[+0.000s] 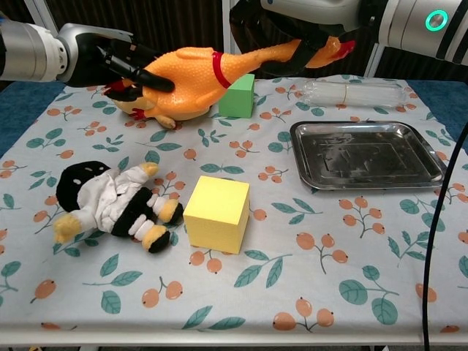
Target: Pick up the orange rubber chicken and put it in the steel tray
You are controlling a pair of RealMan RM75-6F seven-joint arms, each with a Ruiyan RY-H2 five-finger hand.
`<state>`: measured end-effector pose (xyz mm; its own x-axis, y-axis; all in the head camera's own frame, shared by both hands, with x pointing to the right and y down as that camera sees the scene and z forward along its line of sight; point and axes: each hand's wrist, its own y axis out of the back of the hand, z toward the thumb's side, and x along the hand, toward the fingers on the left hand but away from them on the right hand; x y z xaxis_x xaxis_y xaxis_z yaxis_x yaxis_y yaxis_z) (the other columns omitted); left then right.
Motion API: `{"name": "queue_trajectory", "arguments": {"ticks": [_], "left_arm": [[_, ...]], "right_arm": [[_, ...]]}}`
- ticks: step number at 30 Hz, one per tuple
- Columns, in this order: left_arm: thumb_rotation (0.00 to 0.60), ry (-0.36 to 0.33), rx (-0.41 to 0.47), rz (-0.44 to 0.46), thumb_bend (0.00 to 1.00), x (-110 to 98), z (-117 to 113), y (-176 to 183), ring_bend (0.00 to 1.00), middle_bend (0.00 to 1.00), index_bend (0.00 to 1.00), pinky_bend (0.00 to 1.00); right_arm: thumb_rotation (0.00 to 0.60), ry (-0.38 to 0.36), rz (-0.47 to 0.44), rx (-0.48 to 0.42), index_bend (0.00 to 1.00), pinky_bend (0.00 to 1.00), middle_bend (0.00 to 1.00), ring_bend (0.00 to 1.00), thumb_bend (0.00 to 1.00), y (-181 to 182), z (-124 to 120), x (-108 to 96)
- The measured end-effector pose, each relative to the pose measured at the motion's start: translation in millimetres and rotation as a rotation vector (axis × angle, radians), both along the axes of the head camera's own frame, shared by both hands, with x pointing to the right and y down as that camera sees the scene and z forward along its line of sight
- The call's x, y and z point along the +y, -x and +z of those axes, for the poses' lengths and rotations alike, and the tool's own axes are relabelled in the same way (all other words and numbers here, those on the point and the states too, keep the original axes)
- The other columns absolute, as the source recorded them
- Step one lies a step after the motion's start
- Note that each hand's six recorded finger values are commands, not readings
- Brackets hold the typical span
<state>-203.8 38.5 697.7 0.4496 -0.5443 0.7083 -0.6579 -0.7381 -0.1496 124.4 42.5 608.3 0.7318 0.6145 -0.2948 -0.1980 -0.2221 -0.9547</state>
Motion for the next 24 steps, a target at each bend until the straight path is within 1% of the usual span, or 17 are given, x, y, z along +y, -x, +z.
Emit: {"name": "queue_trajectory", "arguments": {"ticks": [1, 3, 4, 5, 7, 9, 15, 20, 24], "left_arm": [[0.6, -0.005, -0.001, 0.008, 0.35, 0.5, -1.4, 0.6, 0.26, 0.33, 0.29, 0.42], [0.6, -0.019, -0.005, 0.031, 0.28, 1.4, -4.4, 2.5, 0.16, 0.21, 0.22, 0.3], [0.6, -0.028, -0.009, 0.042, 0.24, 1.8, -5.6, 3.5, 0.13, 0.17, 0.21, 0.26], [0.6, -0.041, -0.015, 0.057, 0.23, 2.1, -7.0, 5.2, 0.12, 0.16, 0.21, 0.25], [0.6, -0.068, -0.025, 0.076, 0.2, 2.2, -9.4, 8.4, 0.1, 0.13, 0.2, 0.22], [0.6, -0.104, -0.034, 0.087, 0.19, 1.6, -12.6, 12.6, 0.1, 0.13, 0.2, 0.22], [0.6, -0.191, -0.06, 0.073, 0.18, 0.0, -19.8, 29.5, 0.1, 0.13, 0.2, 0.22], [0.6, -0.267, -0.115, 0.071, 0.18, 0.8, -23.5, 45.7, 0.1, 0.13, 0.2, 0.22], [0.6, -0.299, -0.153, 0.062, 0.18, 4.6, -25.5, 59.4, 0.1, 0.13, 0.2, 0.22]], "right_arm": [[0.6, 0.002, 0.006, -0.001, 0.94, 0.97, 0.73, 0.7, 0.36, -2.1, -0.1, -1.2], [0.6, 0.004, 0.017, -0.004, 0.94, 0.97, 0.73, 0.7, 0.36, -5.9, -0.6, -3.4], [0.6, 0.005, 0.024, -0.005, 0.94, 0.97, 0.73, 0.7, 0.36, -8.7, -1.0, -4.8], [0.6, 0.008, 0.029, -0.007, 0.94, 0.97, 0.73, 0.7, 0.36, -10.7, -1.2, -5.5], [0.6, 0.015, 0.038, -0.011, 0.94, 0.97, 0.73, 0.7, 0.36, -16.1, -2.0, -6.7], [0.6, 0.02, 0.046, -0.012, 0.94, 0.97, 0.73, 0.7, 0.36, -22.3, -3.2, -7.7], [0.6, 0.05, 0.091, -0.033, 0.94, 0.97, 0.73, 0.7, 0.36, -50.6, -8.4, -6.1], [0.6, 0.108, 0.17, -0.066, 0.94, 0.97, 0.73, 0.7, 0.36, -89.4, -10.6, -0.4], [0.6, 0.178, 0.256, -0.101, 0.94, 0.97, 0.73, 0.7, 0.36, -124.9, -7.9, 5.8]]}}
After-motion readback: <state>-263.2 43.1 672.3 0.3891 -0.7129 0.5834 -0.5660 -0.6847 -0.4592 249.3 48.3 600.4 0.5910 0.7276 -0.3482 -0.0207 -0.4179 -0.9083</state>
